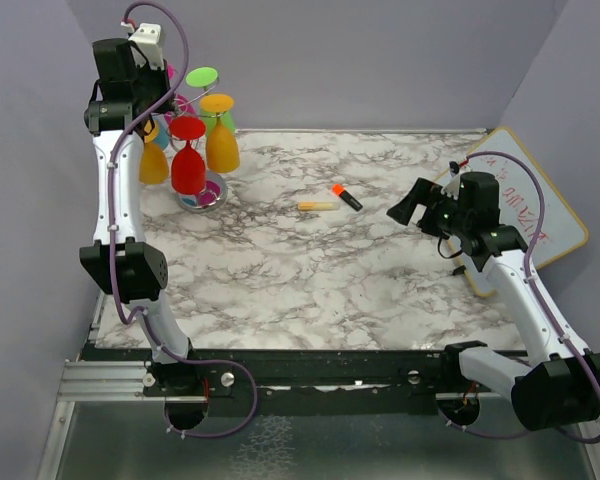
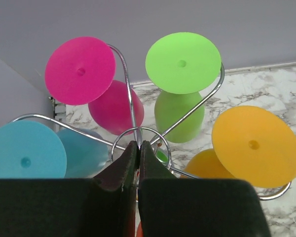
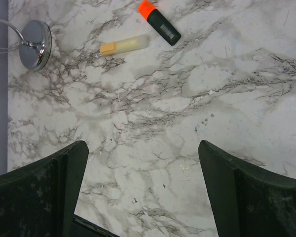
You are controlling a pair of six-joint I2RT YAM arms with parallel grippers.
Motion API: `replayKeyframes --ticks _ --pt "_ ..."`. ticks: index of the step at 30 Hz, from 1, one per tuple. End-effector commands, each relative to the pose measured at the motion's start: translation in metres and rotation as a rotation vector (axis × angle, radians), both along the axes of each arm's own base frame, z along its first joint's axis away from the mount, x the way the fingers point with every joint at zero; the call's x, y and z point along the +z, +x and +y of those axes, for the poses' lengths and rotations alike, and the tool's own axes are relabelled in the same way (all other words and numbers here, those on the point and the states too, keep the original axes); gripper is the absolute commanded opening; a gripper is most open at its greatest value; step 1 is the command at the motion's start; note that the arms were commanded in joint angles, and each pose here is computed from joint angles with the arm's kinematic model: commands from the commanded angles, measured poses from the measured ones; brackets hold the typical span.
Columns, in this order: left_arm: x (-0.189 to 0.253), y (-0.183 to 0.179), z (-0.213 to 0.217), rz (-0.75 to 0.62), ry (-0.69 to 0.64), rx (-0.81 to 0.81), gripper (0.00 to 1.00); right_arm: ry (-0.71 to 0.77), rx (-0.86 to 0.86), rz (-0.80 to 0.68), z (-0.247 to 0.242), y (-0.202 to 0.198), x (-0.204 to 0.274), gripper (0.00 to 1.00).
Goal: Take the wine glass off the wine glass rack
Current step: Move the wine rack to the center of the board.
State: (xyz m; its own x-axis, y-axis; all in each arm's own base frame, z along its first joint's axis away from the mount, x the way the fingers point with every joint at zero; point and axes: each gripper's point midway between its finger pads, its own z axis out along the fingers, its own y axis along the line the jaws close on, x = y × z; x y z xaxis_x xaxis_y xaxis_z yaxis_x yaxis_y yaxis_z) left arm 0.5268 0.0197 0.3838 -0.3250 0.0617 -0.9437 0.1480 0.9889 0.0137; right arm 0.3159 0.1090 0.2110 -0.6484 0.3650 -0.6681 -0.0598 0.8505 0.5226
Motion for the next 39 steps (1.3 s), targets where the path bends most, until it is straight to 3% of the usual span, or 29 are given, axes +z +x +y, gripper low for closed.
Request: replayKeyframes --ticks 1,18,39 --pt "0.044 -0.019 -0.034 -0.08 -0.102 -0.146 0.0 -0.001 -0.032 0.011 -0.004 0.001 0.003 1.0" --pt "0.069 -0.051 -0.073 -0.1 -0.223 -0.29 0.0 0.041 -0.027 0.044 0.002 0.001 -0.005 1.0" --pt "0.099 -0.047 -0.064 -0.191 -0.251 -0.205 0.0 0.025 -0.034 0.075 0.0 -0.002 -0.015 1.0"
